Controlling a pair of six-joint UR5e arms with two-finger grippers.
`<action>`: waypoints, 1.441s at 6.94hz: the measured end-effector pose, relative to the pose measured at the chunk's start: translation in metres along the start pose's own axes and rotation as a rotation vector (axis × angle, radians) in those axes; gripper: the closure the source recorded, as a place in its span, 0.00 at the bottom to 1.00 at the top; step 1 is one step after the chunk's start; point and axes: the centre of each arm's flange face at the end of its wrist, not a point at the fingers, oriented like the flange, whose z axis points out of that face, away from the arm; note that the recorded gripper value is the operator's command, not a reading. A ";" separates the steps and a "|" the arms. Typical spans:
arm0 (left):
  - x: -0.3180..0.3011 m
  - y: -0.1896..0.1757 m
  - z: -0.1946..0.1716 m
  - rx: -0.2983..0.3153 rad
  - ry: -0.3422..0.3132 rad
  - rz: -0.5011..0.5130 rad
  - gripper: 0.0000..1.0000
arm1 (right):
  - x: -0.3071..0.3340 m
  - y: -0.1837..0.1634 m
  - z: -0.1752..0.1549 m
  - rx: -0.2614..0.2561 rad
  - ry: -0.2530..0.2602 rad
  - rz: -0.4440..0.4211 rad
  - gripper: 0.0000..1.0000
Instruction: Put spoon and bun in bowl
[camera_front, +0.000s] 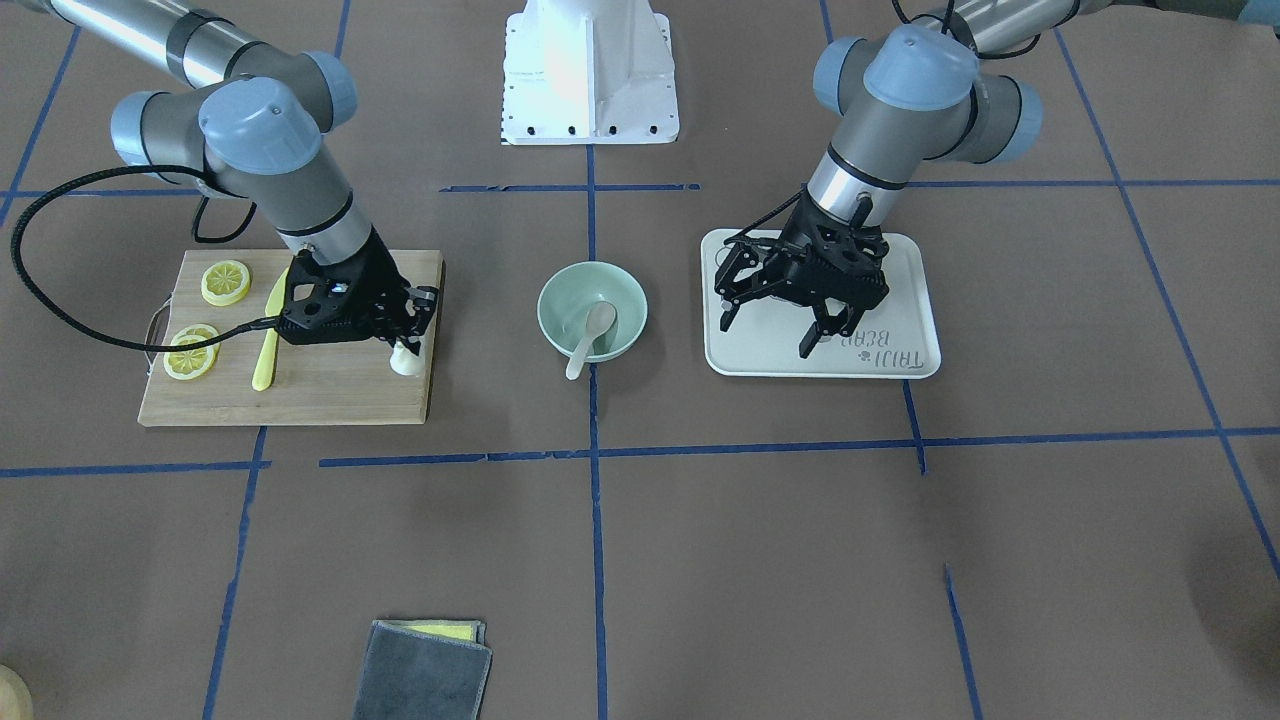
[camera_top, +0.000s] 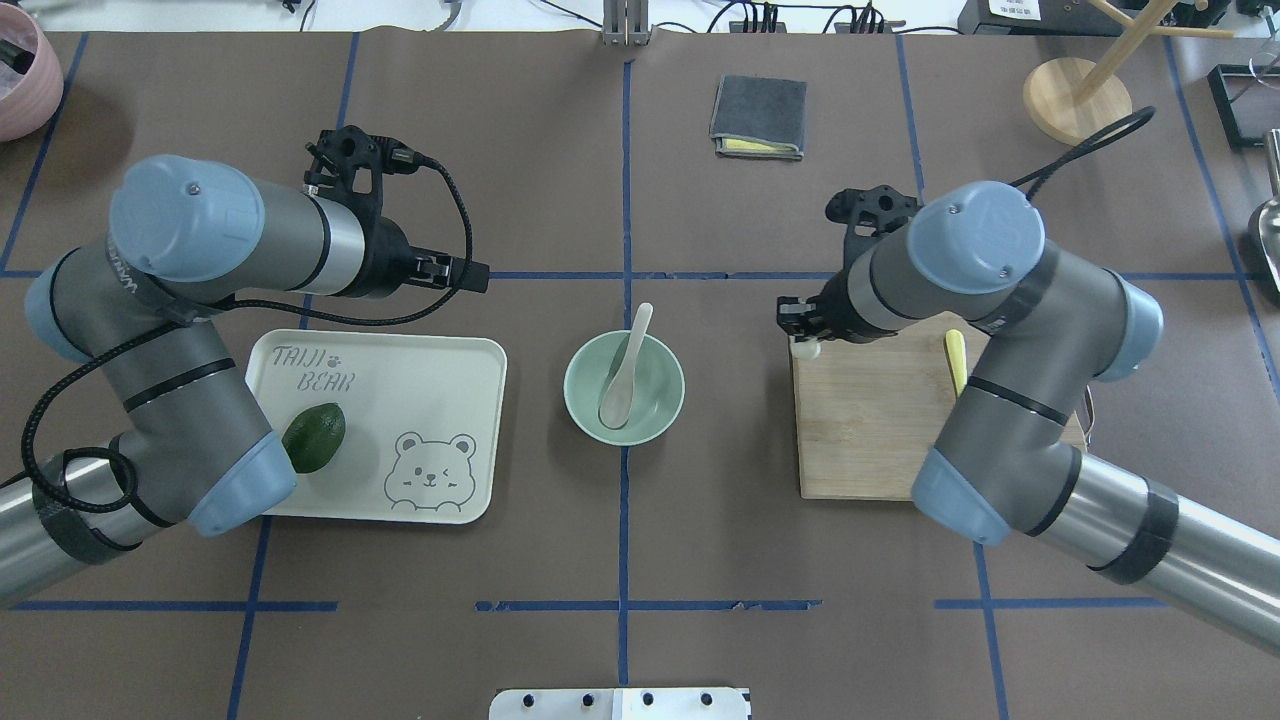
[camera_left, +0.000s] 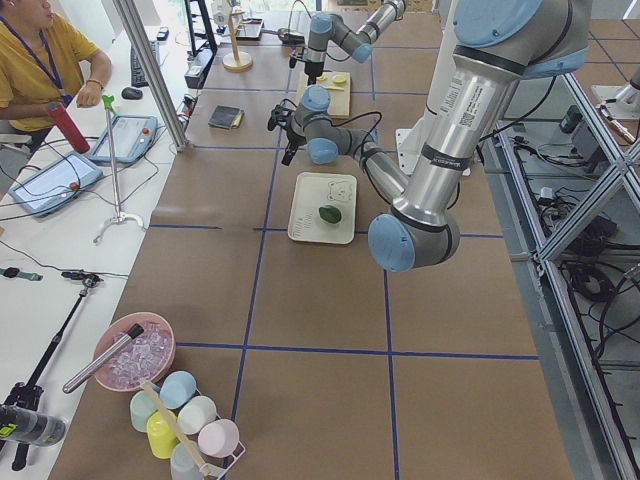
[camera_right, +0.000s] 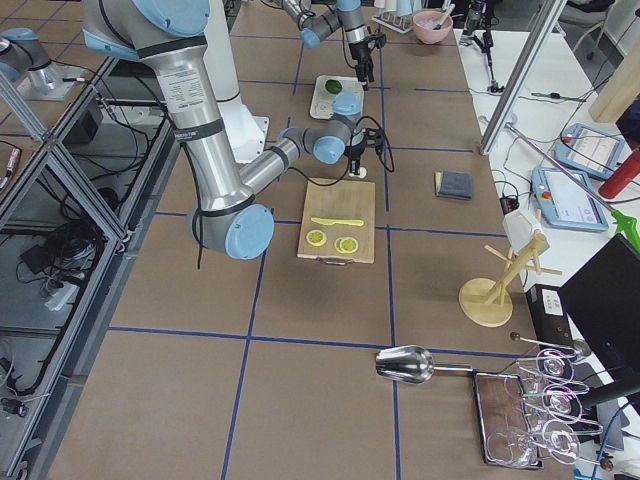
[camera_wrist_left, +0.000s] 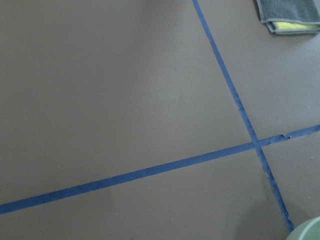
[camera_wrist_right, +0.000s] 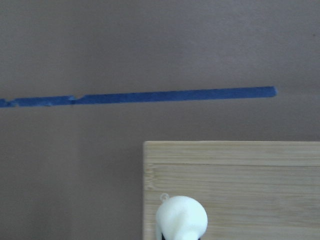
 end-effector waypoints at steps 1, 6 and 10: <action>-0.002 0.003 -0.007 0.003 0.004 0.002 0.01 | -0.047 0.010 -0.006 -0.014 -0.034 0.060 0.69; -0.005 0.005 -0.010 0.006 0.003 -0.001 0.01 | -0.139 0.066 -0.004 0.000 -0.104 0.154 0.00; -0.023 0.008 -0.013 0.003 -0.019 0.000 0.01 | -0.140 0.064 -0.007 0.010 -0.112 0.153 0.00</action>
